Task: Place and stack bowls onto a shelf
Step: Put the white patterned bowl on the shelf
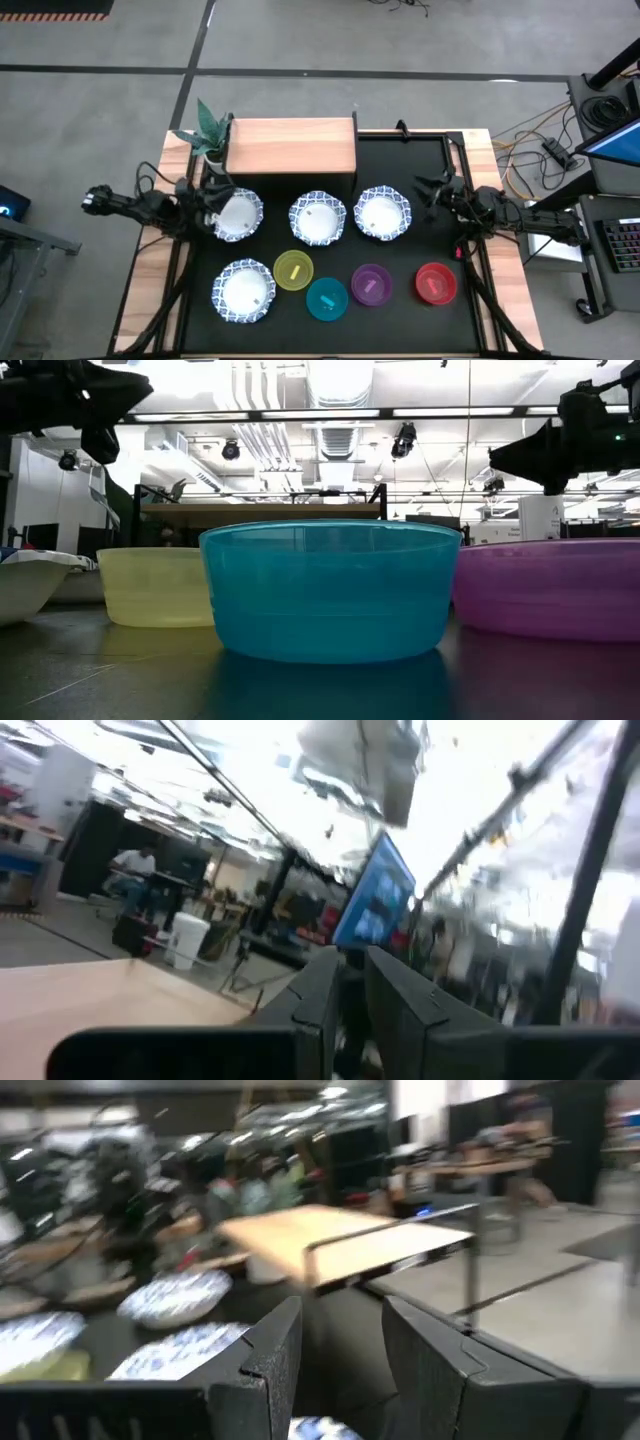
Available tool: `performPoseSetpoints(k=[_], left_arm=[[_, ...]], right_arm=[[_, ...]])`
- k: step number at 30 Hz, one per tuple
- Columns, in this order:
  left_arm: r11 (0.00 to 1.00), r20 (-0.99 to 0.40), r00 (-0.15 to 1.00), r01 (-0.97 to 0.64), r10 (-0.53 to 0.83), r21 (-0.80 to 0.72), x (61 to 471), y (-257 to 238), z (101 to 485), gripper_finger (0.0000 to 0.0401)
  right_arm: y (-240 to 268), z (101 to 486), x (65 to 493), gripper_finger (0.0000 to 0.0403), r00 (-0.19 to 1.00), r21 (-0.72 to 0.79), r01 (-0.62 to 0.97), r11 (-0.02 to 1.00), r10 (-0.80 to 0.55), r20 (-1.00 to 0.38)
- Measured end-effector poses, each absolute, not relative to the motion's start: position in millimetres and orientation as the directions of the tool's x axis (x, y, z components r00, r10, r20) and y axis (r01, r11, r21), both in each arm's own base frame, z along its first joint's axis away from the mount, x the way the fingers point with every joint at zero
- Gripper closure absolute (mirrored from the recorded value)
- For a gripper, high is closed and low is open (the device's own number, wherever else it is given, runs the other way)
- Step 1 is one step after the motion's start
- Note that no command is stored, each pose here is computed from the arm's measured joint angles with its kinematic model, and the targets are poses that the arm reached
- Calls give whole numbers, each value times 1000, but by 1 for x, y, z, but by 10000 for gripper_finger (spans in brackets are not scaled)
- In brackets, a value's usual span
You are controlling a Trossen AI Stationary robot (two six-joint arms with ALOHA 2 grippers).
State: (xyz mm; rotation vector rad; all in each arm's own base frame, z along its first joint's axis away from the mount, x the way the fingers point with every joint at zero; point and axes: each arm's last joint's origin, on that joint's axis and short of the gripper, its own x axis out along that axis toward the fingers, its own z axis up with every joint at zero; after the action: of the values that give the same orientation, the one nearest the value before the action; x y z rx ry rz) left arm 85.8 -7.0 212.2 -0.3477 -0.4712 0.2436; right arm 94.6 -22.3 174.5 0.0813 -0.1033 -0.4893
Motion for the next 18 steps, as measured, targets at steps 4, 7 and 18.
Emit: performPoseSetpoints(k=[4,7,18], left_arm=[[867,395,858,-109,330,-487,86,-7,217,364],[844,391,867,-60,309,-533,89,-8,227,364],[841,152,949,-160,274,-518,132,-19,281,364]], right_arm=[[-23,181,93,271,853,88,496,864,-503,139],[-24,186,92,271,827,77,525,847,-530,187],[-24,209,86,271,797,138,533,835,-550,249]])
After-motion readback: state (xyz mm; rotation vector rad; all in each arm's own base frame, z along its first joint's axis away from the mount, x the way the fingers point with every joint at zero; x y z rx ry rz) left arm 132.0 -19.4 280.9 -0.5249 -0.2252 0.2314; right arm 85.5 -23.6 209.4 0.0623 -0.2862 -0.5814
